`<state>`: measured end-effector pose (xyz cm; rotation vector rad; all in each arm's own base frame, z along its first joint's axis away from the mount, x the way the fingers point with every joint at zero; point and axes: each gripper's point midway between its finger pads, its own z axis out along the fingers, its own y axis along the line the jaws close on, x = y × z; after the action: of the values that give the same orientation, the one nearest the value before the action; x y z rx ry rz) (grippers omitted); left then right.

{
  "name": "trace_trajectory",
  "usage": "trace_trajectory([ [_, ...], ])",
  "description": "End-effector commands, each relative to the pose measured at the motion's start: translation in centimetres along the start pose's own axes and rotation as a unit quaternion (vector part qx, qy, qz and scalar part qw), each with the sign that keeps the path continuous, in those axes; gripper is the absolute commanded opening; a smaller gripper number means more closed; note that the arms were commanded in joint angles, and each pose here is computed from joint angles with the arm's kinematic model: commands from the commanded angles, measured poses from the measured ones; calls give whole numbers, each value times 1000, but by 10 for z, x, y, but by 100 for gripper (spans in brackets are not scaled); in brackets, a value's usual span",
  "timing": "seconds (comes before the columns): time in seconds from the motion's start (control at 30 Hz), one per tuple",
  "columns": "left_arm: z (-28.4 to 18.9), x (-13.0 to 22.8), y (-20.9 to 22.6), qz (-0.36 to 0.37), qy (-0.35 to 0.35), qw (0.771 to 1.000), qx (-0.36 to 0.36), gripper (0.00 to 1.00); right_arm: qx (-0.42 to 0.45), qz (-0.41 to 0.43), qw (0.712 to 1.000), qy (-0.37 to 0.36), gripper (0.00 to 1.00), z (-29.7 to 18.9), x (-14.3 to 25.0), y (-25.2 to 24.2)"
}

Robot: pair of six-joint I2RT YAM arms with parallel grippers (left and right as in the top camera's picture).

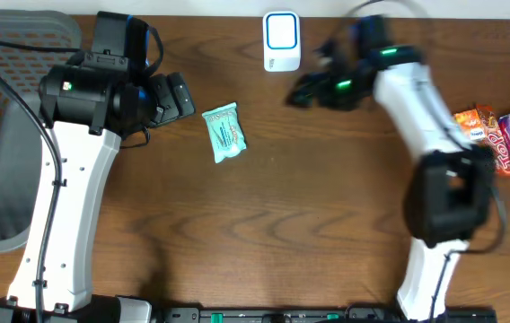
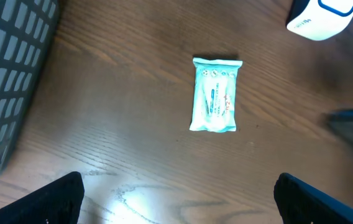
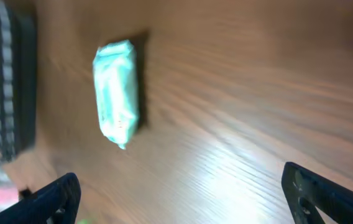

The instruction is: Scan the item barcode

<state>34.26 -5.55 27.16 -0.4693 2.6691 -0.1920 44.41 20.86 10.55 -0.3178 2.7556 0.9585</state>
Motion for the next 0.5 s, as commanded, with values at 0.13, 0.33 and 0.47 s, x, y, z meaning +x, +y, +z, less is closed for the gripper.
trace_trajectory([
  [0.13, 2, -2, 3, 2, -2, 1000, -9, 98, -49, 41, 995, 82, 99, 114, 39, 49],
  [0.33, 2, -2, 3, 2, -2, 1000, -9, 98, -57, 64, 991, 104, 86, 148, 56, 62],
  [0.47, 2, -2, 3, 2, -2, 1000, -9, 98, -30, 55, 993, 101, 41, 161, 60, 57],
])
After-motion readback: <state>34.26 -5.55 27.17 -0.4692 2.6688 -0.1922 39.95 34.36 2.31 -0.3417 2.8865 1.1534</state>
